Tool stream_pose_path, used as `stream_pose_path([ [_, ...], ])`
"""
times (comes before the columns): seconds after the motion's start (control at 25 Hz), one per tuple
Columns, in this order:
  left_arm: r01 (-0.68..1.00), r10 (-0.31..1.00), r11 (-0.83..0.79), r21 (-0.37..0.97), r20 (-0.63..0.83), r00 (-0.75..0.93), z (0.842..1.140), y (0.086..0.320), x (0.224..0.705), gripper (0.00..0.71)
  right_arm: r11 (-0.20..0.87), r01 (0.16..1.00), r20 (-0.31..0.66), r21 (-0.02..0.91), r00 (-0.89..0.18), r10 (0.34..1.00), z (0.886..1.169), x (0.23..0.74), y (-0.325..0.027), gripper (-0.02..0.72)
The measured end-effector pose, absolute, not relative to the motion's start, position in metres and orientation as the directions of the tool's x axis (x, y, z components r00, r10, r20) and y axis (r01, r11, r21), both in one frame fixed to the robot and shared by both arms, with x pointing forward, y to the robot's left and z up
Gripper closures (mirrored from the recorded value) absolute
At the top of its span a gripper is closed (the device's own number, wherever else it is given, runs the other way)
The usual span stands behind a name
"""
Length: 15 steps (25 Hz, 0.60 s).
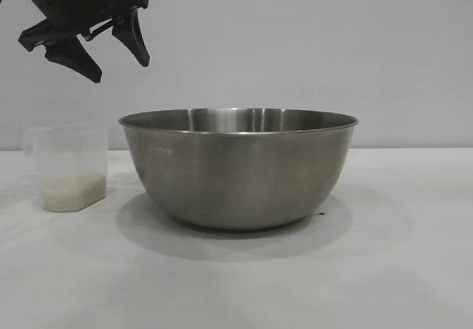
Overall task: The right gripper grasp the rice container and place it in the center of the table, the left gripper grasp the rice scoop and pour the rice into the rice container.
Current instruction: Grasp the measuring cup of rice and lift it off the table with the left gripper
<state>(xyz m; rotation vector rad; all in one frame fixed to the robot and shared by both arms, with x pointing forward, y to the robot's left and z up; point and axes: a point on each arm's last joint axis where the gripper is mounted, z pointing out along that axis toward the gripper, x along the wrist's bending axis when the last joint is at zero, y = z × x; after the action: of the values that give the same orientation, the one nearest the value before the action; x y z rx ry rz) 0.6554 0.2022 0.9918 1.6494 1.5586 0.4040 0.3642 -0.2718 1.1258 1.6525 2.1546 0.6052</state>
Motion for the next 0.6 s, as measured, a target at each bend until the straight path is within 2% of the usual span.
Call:
stream_pose_path([
  [0.24, 0.677, 0.939, 0.091, 0.731, -0.289, 0.186, 0.992, 0.202, 0.655, 0.226, 0.206, 0.720, -0.026, 0.663, -0.253, 0.967, 1.091, 0.301, -0.284, 0.166],
  [0.6, 0.676, 0.940, 0.084, 0.732, -0.284, 0.191, 0.992, 0.202, 0.655, 0.226, 0.169, 0.564, -0.014, 0.809, -0.268, 0.963, 1.051, 0.247, -0.292, 0.166],
])
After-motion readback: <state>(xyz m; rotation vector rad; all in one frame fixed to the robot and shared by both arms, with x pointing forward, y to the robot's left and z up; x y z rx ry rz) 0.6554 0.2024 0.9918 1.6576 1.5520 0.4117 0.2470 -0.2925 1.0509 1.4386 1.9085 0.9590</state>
